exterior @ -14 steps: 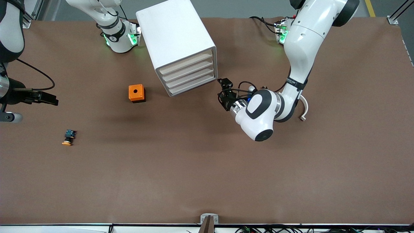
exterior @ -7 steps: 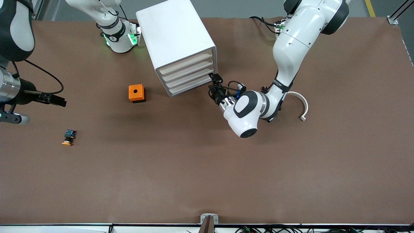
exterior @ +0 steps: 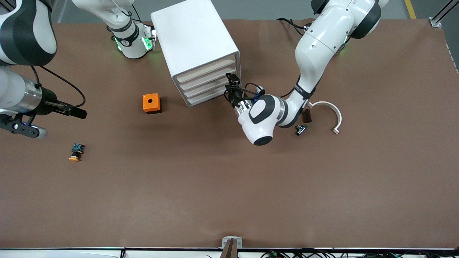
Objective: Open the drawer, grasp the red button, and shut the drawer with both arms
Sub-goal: 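Pull the drawer open with the left gripper while the right gripper approaches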
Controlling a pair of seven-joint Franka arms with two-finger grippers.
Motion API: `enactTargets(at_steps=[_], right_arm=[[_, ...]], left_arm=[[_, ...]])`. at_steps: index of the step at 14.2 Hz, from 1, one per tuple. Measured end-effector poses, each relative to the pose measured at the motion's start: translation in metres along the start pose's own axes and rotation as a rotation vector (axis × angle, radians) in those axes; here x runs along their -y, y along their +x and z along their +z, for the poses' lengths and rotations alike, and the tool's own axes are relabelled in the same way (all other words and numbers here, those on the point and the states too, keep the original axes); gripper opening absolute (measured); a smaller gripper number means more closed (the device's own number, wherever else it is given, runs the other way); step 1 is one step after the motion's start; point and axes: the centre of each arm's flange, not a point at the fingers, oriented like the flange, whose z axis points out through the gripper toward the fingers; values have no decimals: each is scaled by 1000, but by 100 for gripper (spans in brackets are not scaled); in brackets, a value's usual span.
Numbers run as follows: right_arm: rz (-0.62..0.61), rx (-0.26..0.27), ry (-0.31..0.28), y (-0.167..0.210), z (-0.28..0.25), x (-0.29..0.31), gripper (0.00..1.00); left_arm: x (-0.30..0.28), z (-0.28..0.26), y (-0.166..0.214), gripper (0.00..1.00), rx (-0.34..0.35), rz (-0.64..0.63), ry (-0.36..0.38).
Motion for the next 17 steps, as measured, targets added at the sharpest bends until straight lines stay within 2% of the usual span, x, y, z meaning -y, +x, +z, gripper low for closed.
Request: enactTargets(at_steps=[5, 7, 8, 9, 10, 12, 13, 14, 17], right_arm=[[60, 4, -2, -13, 2, 30, 100], [85, 6, -1, -18, 2, 40, 100], [97, 6, 0, -22, 2, 48, 100], [116, 4, 0, -28, 2, 59, 100], [136, -3, -1, -35, 2, 73, 100], [176, -24, 13, -51, 1, 104, 100], [192, -29, 23, -58, 0, 116, 100], [202, -32, 30, -62, 0, 124, 100], [245, -47, 49, -71, 3, 142, 100]], left_arm=[[-7, 31, -1, 52, -42, -15, 28], [-4, 40, -5, 41, -56, -9, 34], [-3, 45, -7, 41, -61, -6, 38], [-2, 48, -8, 34, -66, -3, 40], [-1, 51, -9, 29, -70, -1, 42], [0, 54, -11, 28, -75, 1, 44], [0, 54, -11, 20, -75, 0, 43], [0, 54, -11, 17, -75, -5, 43], [0, 53, -10, 11, -75, -71, 42]])
